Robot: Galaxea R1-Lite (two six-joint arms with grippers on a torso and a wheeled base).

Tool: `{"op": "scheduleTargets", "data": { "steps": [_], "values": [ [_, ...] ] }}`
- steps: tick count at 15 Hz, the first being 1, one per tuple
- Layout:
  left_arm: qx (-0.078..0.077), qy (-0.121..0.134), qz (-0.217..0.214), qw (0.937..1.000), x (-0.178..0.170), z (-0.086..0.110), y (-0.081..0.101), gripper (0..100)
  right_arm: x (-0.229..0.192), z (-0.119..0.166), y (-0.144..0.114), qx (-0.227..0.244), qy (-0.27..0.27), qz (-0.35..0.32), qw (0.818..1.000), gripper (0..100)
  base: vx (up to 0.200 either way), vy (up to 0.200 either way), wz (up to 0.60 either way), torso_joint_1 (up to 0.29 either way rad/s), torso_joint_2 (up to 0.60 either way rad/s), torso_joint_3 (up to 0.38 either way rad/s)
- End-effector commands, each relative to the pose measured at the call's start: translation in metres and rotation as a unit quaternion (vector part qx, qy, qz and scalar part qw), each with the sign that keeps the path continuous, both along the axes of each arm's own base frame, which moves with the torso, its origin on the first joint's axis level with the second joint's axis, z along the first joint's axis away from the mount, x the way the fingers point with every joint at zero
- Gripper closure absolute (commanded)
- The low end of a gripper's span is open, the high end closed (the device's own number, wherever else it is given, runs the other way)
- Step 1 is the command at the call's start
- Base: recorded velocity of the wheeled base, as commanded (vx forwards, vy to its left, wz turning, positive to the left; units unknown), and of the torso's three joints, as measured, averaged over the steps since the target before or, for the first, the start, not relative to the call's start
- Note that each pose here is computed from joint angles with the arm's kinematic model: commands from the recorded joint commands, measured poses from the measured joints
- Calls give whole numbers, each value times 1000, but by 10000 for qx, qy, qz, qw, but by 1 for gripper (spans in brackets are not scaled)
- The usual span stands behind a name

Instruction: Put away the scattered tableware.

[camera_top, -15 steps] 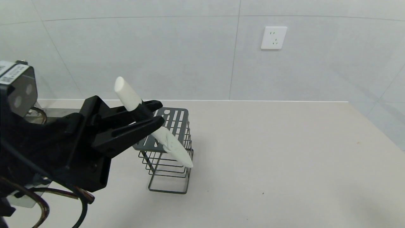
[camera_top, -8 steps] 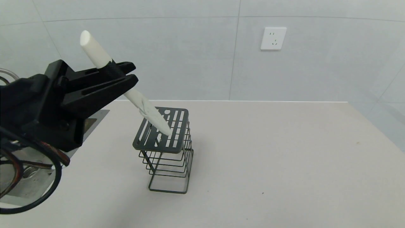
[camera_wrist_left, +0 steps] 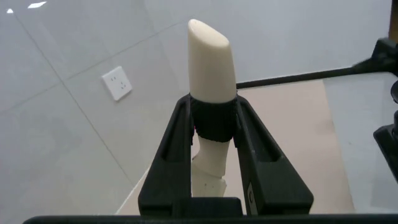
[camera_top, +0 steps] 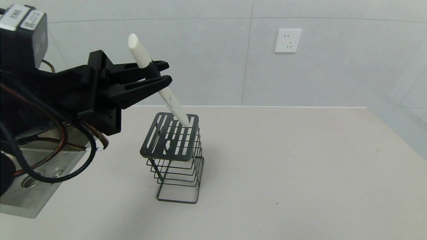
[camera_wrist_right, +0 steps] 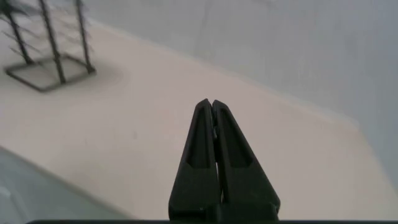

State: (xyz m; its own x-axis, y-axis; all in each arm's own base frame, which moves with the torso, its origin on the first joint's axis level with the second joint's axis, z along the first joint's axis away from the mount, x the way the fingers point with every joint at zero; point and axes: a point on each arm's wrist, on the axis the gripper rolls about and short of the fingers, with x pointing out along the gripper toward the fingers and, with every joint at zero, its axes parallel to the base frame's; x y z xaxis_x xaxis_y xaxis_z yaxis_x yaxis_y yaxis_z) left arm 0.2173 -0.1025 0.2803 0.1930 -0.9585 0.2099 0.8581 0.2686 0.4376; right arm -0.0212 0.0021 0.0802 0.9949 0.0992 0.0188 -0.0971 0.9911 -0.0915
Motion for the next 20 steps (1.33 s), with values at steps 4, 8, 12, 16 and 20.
{"op": "scheduleTargets", "data": {
  "steps": [4,8,12,16,20],
  "values": [
    [194,243,-166,9994,21,5,-3,100,-2,-4,-2,454,88,-445,9979,100,0,0,0,0,0,0],
    [225,252,-45,9994,46,26,-1,100,-2,-4,-2,461,89,-444,9979,100,0,0,0,0,0,0],
    [441,327,-5,9985,45,4,-1,100,-2,-4,-2,454,88,-460,9979,100,0,0,0,0,0,0],
    [479,294,-46,9984,42,1,-3,100,-2,-4,-2,454,88,-460,9979,100,0,0,0,0,0,0],
    [533,238,-82,9983,45,-4,-7,100,-2,-4,-2,454,87,-467,9978,100,0,0,0,0,0,0]
  ]
}}
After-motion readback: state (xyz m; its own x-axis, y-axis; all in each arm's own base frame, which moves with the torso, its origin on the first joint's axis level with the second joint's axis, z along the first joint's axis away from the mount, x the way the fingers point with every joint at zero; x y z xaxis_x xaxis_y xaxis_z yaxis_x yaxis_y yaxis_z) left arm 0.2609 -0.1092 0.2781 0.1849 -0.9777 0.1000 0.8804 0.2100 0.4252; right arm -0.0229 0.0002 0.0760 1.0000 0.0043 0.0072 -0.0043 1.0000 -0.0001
